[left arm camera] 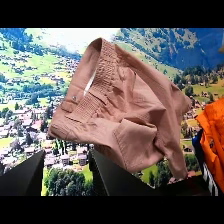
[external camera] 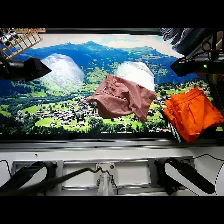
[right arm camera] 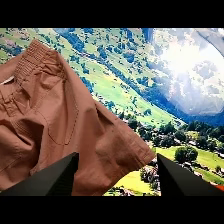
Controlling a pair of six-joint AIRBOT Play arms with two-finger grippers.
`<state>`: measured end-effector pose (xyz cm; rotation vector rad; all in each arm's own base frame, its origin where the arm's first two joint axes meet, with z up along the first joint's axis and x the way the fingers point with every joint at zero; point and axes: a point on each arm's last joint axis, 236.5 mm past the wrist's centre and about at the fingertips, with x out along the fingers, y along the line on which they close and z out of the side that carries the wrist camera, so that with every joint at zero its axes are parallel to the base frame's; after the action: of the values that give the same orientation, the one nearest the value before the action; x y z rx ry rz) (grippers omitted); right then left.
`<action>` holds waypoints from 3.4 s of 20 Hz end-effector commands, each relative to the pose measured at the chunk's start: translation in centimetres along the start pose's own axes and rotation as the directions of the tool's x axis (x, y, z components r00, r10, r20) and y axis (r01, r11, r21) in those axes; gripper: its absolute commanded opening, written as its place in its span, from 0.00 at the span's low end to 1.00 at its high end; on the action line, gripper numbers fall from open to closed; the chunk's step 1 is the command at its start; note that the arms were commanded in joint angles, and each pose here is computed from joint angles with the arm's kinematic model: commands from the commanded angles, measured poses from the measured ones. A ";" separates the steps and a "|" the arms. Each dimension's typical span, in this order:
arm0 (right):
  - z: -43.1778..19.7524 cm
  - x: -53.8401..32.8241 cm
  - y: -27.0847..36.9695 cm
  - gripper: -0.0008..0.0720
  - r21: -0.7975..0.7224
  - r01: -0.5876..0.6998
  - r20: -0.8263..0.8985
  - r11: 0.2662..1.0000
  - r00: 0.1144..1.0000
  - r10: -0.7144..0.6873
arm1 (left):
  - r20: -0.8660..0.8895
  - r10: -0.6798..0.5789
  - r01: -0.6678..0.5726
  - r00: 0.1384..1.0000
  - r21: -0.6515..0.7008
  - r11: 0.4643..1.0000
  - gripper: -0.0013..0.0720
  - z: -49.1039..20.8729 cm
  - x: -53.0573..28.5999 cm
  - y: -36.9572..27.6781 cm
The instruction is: Fold the clothes and pants, and hang the long-sleeved shirts on hangers.
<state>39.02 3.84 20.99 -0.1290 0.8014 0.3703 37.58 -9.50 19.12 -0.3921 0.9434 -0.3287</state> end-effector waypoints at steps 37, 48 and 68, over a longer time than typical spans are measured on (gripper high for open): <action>1.6 0.0 -0.7 0.79 0.002 0.030 0.067 1.000 0.997 -0.030 | -0.019 0.003 0.000 1.000 0.133 0.991 0.44 0.1 1.8 0.6; 8.9 -1.6 0.5 0.79 0.169 -0.074 0.371 0.983 0.929 0.006 | -0.145 -0.366 0.308 0.919 -0.316 0.897 0.74 -13.2 19.0 0.5; -19.1 6.0 18.3 0.81 0.572 -0.003 -0.270 0.820 0.944 0.192 | 0.126 -0.646 0.658 0.753 -0.132 0.742 0.05 -1.8 18.0 -8.2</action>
<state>24.37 18.63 8.52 0.2321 1.2299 0.4157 44.79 -26.45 5.93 -0.9868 0.8205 -0.8806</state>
